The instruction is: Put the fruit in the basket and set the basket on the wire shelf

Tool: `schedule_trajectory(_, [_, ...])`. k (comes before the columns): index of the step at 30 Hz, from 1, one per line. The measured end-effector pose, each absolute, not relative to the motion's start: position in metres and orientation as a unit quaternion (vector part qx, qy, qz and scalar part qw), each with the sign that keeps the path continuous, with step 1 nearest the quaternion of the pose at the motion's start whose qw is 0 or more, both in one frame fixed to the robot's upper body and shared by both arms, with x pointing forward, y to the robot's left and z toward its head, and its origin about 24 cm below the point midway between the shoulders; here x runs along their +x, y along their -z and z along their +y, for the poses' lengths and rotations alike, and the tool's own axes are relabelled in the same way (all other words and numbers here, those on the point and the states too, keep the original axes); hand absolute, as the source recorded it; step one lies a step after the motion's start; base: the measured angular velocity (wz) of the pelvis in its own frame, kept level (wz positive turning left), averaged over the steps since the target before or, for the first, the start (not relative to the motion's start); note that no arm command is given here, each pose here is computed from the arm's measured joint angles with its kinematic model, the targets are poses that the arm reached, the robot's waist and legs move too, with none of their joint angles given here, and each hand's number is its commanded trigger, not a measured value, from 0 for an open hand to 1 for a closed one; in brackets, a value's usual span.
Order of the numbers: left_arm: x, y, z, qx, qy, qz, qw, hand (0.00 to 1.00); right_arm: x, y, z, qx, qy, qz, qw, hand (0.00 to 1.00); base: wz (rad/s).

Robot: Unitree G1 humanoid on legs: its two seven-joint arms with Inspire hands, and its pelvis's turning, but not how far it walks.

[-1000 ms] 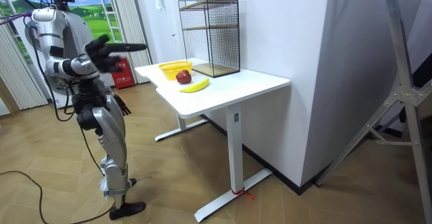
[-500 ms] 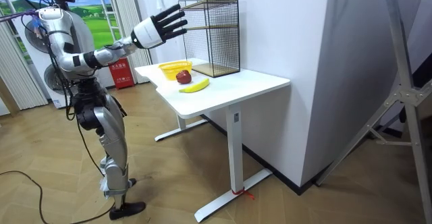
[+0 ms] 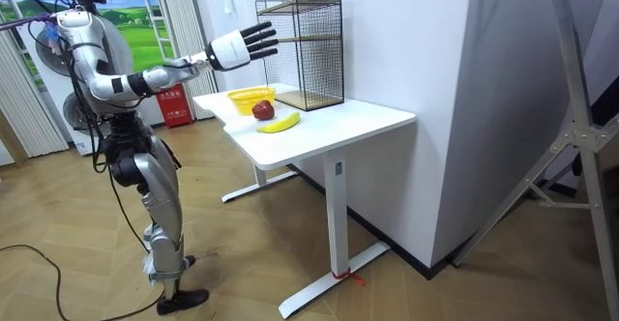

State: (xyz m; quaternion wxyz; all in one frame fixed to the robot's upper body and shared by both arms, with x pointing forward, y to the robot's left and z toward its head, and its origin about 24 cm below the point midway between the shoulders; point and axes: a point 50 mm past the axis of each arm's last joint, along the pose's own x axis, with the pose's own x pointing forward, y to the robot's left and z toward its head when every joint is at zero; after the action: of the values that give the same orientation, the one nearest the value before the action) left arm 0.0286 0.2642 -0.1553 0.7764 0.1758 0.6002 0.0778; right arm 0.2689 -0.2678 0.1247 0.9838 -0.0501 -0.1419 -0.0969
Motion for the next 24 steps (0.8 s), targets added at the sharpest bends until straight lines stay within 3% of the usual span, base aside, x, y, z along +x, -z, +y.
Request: schedule_trajectory(24, [0.033, 0.156, 0.261, 0.175, -0.053, 0.602, 0.777, 0.00, 0.277, -0.090, -0.251, -0.115, -0.031, -0.047, 0.992, 0.00, 0.04])
